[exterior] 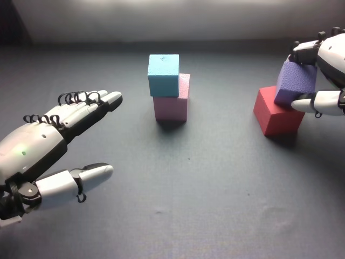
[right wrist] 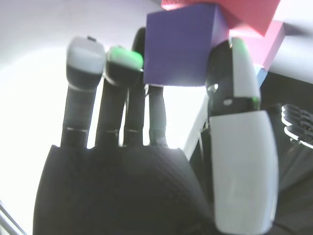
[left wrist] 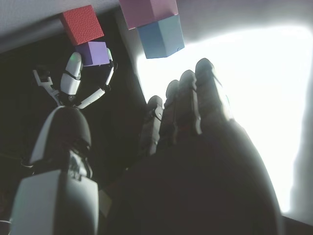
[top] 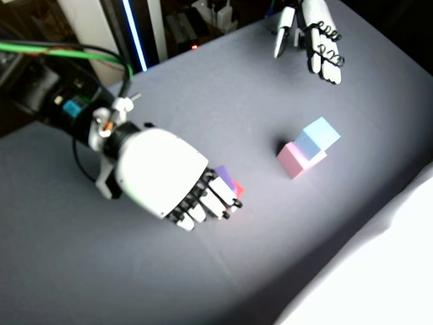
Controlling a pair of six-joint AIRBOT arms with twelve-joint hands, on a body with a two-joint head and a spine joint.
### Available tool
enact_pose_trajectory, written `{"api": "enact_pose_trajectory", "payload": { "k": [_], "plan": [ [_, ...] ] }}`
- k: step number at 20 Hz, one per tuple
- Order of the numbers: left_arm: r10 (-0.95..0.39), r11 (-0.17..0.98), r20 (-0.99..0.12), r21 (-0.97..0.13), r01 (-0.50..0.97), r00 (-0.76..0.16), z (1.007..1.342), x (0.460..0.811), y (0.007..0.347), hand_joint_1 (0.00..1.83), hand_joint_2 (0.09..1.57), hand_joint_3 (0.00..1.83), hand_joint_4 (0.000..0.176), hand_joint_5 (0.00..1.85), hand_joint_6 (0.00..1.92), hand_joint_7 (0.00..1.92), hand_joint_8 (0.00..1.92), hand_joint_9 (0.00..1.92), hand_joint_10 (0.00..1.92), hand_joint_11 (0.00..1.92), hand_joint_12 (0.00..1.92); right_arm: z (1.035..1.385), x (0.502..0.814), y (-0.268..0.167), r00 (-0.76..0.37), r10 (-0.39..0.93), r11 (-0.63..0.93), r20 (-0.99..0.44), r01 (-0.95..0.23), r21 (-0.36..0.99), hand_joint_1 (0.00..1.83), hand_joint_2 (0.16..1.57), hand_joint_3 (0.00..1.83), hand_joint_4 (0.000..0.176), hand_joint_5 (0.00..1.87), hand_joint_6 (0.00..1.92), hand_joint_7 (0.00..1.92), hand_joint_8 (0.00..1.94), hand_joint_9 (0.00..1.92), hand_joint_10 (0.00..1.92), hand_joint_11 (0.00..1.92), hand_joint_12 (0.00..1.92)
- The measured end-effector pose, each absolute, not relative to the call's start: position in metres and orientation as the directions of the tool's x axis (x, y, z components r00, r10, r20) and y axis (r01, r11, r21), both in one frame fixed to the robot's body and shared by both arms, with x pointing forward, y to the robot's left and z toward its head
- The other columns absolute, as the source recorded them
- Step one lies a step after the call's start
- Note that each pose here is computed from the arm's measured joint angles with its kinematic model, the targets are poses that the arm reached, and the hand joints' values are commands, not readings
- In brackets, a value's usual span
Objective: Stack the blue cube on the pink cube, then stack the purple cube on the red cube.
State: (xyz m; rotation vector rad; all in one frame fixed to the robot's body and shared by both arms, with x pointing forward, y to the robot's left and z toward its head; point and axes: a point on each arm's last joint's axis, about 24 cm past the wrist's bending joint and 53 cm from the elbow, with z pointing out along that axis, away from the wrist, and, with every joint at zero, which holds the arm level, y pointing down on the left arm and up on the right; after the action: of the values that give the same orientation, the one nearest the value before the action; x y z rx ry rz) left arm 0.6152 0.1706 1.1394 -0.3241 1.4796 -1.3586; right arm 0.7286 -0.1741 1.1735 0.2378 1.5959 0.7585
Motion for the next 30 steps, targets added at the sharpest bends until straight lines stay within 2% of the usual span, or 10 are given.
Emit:
{"api": "enact_pose_trajectory", "payload": {
  "k": [2,4,7,11,14,19,21,28,29,30],
  "plan": [
    [-0.765,0.318,-0.496,-0.846,0.429,-0.411,1.139,0.615,0.171,0.52,1.32,0.00,0.112,0.00,0.00,0.00,0.00,0.00,0.00,0.00,0.00,1.173,0.729,-0.173,-0.186,0.562,0.759,-0.806,-0.273,0.592,1.08,1.27,0.00,0.000,0.69,1.40,1.02,1.89,1.31,1.92,1.44,1.92],
    [-0.765,0.318,-0.496,-0.845,0.429,-0.411,1.139,0.615,0.171,0.55,1.32,0.00,0.116,0.00,0.00,0.00,0.00,0.00,0.00,0.00,0.00,1.173,0.729,-0.173,-0.185,0.562,0.759,-0.806,-0.273,0.592,0.91,1.27,0.00,0.000,0.39,0.56,0.65,1.16,0.82,1.63,0.89,1.92],
    [-0.765,0.318,-0.496,-0.845,0.429,-0.411,1.139,0.615,0.171,0.52,1.32,0.00,0.120,0.00,0.00,0.00,0.00,0.00,0.00,0.00,0.00,1.166,0.728,-0.172,-0.202,0.554,0.762,-0.808,-0.267,0.590,0.70,1.32,0.00,0.000,0.26,0.13,0.43,0.44,0.43,1.20,0.41,1.75],
    [-0.766,0.318,-0.496,-0.846,0.429,-0.410,1.139,0.615,0.171,0.50,1.32,0.00,0.105,0.00,0.00,0.00,0.00,0.00,0.00,0.00,0.00,1.161,0.727,-0.169,-0.222,0.546,0.764,-0.808,-0.264,0.589,0.62,1.34,0.00,0.000,0.14,0.02,0.32,0.16,0.15,0.94,0.01,1.68],
    [-0.766,0.318,-0.495,-0.846,0.428,-0.410,1.139,0.615,0.171,0.51,1.32,0.00,0.123,0.00,0.00,0.00,0.00,0.00,0.00,0.00,0.00,1.161,0.727,-0.169,-0.223,0.546,0.764,-0.808,-0.263,0.589,0.60,1.34,0.00,0.000,0.10,0.00,0.23,0.07,0.02,0.94,0.00,1.63],
    [-0.767,0.318,-0.495,-0.846,0.427,-0.409,1.139,0.616,0.171,0.54,1.31,0.00,0.128,0.00,0.00,0.00,0.00,0.00,0.00,0.00,0.00,1.163,0.725,-0.169,-0.223,0.546,0.763,-0.808,-0.266,0.589,0.56,1.34,0.00,0.045,0.00,0.00,0.00,0.00,0.00,0.32,0.00,1.38],
    [-0.767,0.319,-0.495,-0.846,0.427,-0.409,1.139,0.616,0.172,0.56,1.31,0.00,0.125,0.00,0.00,0.00,0.00,0.00,0.00,0.00,0.00,1.166,0.724,-0.172,-0.212,0.550,0.763,-0.808,-0.266,0.589,0.50,1.33,0.00,0.032,0.00,0.00,0.00,0.00,0.00,0.15,0.00,1.21],
    [-0.768,0.319,-0.494,-0.847,0.425,-0.407,1.139,0.616,0.172,0.57,1.30,0.00,0.141,0.00,0.00,0.00,0.00,0.00,0.00,0.00,0.00,1.184,0.699,-0.180,-0.155,0.549,0.764,-0.821,-0.305,0.568,0.46,1.30,0.00,0.013,0.00,0.00,0.00,0.00,0.00,0.56,0.00,1.63],
    [-0.768,0.320,-0.495,-0.847,0.425,-0.407,1.138,0.615,0.173,0.54,1.30,0.00,0.118,0.00,0.00,0.00,0.00,0.00,0.00,0.00,0.00,1.192,0.690,-0.185,-0.123,0.548,0.768,-0.828,-0.318,0.555,0.46,1.32,0.00,0.041,0.00,0.00,0.00,0.00,0.00,0.14,0.00,1.35],
    [-0.768,0.321,-0.494,-0.847,0.423,-0.407,1.138,0.615,0.173,0.54,1.30,0.00,0.118,0.00,0.00,0.00,0.00,0.00,0.00,0.00,0.00,1.198,0.684,-0.188,-0.100,0.548,0.770,-0.830,-0.328,0.548,0.46,1.32,0.00,0.041,0.00,0.00,0.00,0.00,0.00,0.14,0.00,1.35]
  ]
}}
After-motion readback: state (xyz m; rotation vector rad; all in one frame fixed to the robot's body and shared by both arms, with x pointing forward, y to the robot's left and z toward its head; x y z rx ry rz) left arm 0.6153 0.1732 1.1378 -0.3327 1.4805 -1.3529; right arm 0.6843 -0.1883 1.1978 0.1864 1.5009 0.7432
